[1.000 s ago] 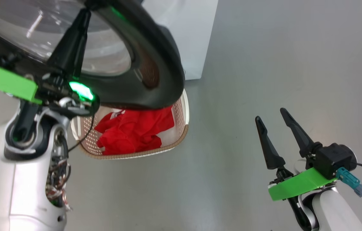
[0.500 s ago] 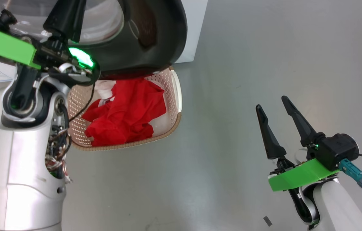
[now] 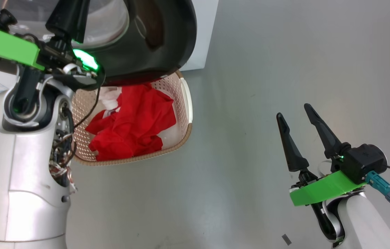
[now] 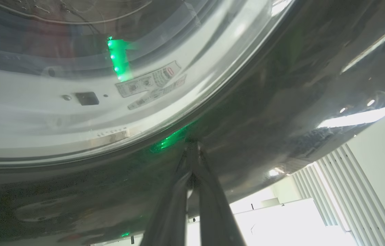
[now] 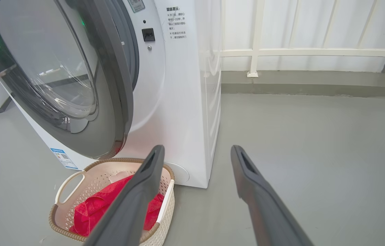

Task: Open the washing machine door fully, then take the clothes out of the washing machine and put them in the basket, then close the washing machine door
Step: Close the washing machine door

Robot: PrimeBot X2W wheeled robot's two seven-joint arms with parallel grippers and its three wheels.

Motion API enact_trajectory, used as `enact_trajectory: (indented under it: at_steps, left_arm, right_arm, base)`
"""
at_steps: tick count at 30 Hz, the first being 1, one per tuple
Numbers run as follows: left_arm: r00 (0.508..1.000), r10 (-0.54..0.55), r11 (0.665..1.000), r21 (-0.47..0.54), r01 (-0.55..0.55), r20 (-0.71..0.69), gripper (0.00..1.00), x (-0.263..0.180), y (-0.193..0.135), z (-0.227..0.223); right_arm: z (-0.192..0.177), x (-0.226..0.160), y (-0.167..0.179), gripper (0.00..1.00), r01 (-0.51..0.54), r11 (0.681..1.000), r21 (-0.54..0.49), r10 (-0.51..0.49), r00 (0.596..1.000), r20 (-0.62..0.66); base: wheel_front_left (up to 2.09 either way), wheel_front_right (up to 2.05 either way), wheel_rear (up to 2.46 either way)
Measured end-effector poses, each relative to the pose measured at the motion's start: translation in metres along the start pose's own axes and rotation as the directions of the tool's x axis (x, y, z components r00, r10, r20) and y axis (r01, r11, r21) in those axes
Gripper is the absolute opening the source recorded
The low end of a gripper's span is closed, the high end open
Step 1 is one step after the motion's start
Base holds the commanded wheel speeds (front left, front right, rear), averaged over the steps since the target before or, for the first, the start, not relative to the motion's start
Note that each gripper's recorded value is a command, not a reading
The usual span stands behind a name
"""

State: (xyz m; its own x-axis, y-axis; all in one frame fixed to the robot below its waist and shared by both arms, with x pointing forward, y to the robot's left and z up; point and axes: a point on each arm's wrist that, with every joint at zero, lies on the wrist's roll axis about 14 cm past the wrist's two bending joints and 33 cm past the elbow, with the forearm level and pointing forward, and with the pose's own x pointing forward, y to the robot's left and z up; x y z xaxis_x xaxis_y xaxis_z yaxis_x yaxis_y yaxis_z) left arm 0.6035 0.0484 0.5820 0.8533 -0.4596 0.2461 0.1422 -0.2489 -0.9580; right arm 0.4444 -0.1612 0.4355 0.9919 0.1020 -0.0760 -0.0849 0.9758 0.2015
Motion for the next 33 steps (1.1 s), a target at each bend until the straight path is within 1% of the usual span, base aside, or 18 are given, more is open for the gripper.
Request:
enact_trajectory:
  at_steps: [6,7,9,14,17,19,23,25,27,30,33]
  left_arm:
    - [1.000,0.005,1.000,0.026,-0.005,0.009,0.00,-0.010,-0.005,-0.001]
    - [1.000,0.013,0.999,0.046,-0.014,0.021,0.07,-0.014,-0.003,0.000]
    - [0.998,0.045,0.993,0.105,-0.050,0.048,1.00,-0.024,0.002,0.005]
    - [0.990,0.099,0.970,0.212,-0.117,0.097,1.00,-0.052,0.008,0.009]
    - [0.990,0.090,0.942,0.313,-0.121,0.112,1.00,-0.068,-0.002,0.008]
    - [0.989,0.068,0.907,0.404,-0.117,0.132,1.00,-0.080,-0.013,0.010]
    - [0.985,0.025,0.853,0.510,-0.112,0.173,1.00,-0.106,-0.031,0.008]
    - [0.980,0.011,0.809,0.573,-0.126,0.201,1.00,-0.122,-0.037,0.011]
    - [0.972,0.013,0.734,0.658,-0.168,0.233,1.00,-0.138,-0.037,0.016]
    - [0.961,0.009,0.643,0.735,-0.216,0.275,1.00,-0.161,-0.034,0.018]
    - [0.954,-0.016,0.540,0.806,-0.243,0.298,1.00,-0.178,-0.037,0.018]
  right_arm:
    - [0.009,-0.001,0.004,1.00,-0.010,1.000,0.001,0.010,1.000,0.022]
    - [0.011,-0.001,0.005,1.00,-0.012,1.000,0.002,0.012,1.000,0.027]
    - [0.015,-0.002,0.007,1.00,-0.016,1.000,0.002,0.016,0.999,0.037]
    - [0.023,-0.005,0.010,1.00,-0.021,1.000,0.003,0.020,0.998,0.055]
    - [0.025,-0.011,0.013,1.00,-0.025,1.000,0.005,0.025,0.998,0.057]
    - [0.027,-0.014,0.016,1.00,-0.031,0.999,0.006,0.031,0.998,0.061]
    - [0.034,-0.019,0.022,1.00,-0.046,0.999,0.007,0.045,0.996,0.079]
    - [0.037,-0.022,0.024,1.00,-0.050,0.999,0.007,0.049,0.995,0.087]
    - [0.041,-0.024,0.025,1.00,-0.053,0.999,0.007,0.052,0.994,0.097]
    - [0.045,-0.029,0.027,1.00,-0.056,0.998,0.007,0.054,0.993,0.108]
    - [0.052,-0.031,0.027,1.00,-0.052,0.999,0.006,0.050,0.991,0.126]
  base:
    - [0.00,0.00,0.00]
    - [0.00,0.00,0.00]
    - [0.00,0.00,0.00]
    - [0.00,0.00,0.00]
    - [0.00,0.00,0.00]
    - [0.00,0.00,0.00]
    - [0.00,0.00,0.00]
    - [0.00,0.00,0.00]
    - [0.00,0.00,0.00]
    - [0.00,0.00,0.00]
    - [0.00,0.00,0.00]
